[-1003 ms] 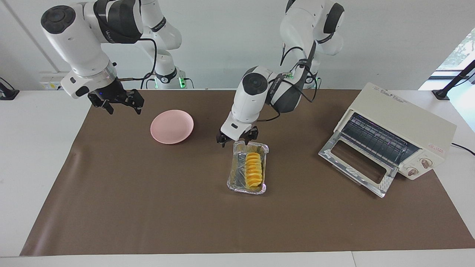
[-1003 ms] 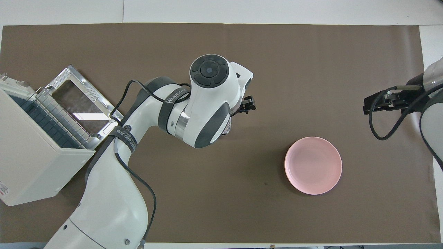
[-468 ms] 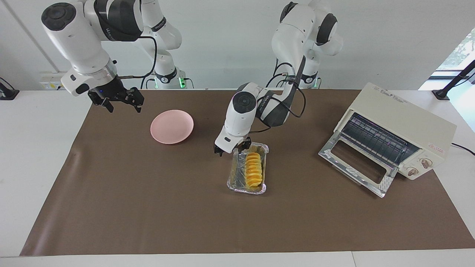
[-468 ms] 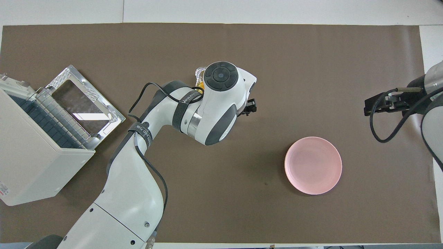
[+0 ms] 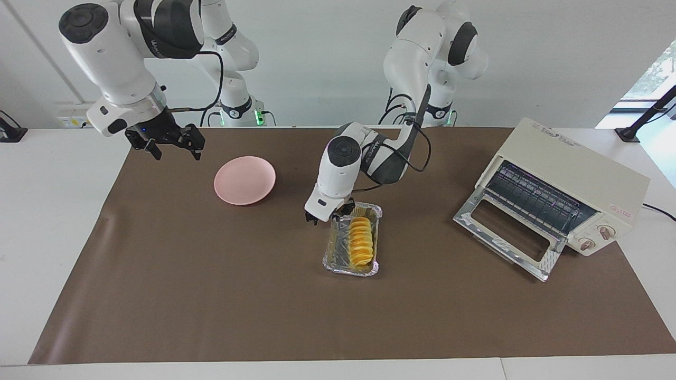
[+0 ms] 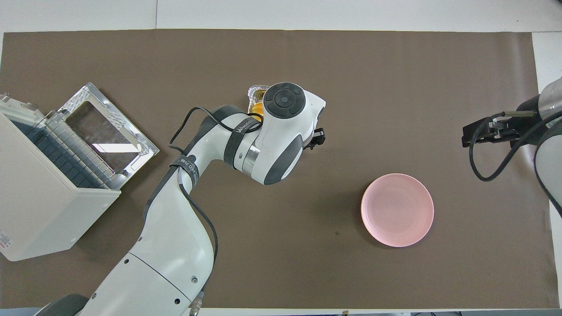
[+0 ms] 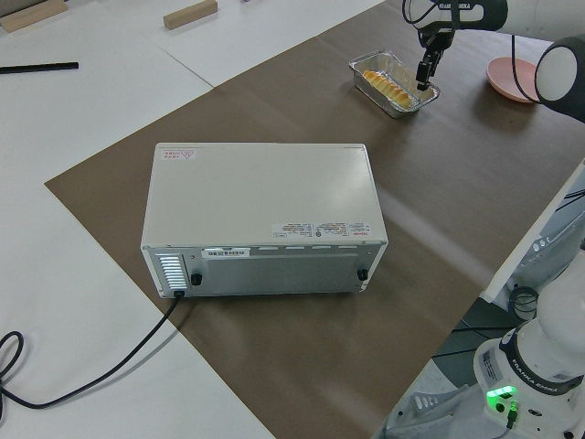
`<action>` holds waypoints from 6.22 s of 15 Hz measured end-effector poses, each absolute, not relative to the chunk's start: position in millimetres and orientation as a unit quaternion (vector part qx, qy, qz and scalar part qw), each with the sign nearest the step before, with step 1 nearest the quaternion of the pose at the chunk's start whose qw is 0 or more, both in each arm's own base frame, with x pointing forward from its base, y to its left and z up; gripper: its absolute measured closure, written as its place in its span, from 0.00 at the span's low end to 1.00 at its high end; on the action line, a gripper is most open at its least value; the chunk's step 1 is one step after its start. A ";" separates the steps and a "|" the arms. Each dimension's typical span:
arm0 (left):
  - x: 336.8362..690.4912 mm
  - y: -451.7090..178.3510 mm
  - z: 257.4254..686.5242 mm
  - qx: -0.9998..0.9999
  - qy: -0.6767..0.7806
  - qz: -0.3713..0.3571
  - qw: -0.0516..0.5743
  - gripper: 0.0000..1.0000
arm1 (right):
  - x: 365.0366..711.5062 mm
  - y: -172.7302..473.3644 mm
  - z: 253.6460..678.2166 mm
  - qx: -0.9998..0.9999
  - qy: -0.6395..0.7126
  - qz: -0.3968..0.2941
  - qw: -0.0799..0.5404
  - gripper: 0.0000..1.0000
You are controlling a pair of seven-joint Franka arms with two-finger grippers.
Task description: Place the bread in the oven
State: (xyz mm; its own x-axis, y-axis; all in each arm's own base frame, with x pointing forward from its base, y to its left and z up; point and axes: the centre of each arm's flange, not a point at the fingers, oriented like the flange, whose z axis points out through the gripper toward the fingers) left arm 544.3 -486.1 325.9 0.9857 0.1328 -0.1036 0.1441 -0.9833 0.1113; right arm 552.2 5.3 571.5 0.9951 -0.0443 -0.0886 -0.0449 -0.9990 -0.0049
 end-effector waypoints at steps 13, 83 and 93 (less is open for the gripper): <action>577.2 -439.8 340.5 0.992 0.115 -0.057 0.016 0.98 | 552.2 5.3 571.5 -0.999 0.022 0.044 0.003 0.00; 650.9 8.9 410.5 0.943 0.297 -0.121 -0.088 0.00 | 552.2 5.3 571.6 -0.999 0.022 0.044 0.003 0.00; 640.7 -8.7 506.0 0.985 0.139 -0.087 -0.045 0.00 | 552.2 5.3 571.6 -0.999 0.022 0.044 0.003 0.00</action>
State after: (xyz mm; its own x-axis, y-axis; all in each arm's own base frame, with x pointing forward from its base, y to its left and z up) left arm 640.7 -8.7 506.0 0.9463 0.2820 -0.1583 0.2664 -0.9572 -0.1129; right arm 552.2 5.3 571.6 0.9951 -0.0443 -0.0885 -0.0449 -0.9990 -0.0049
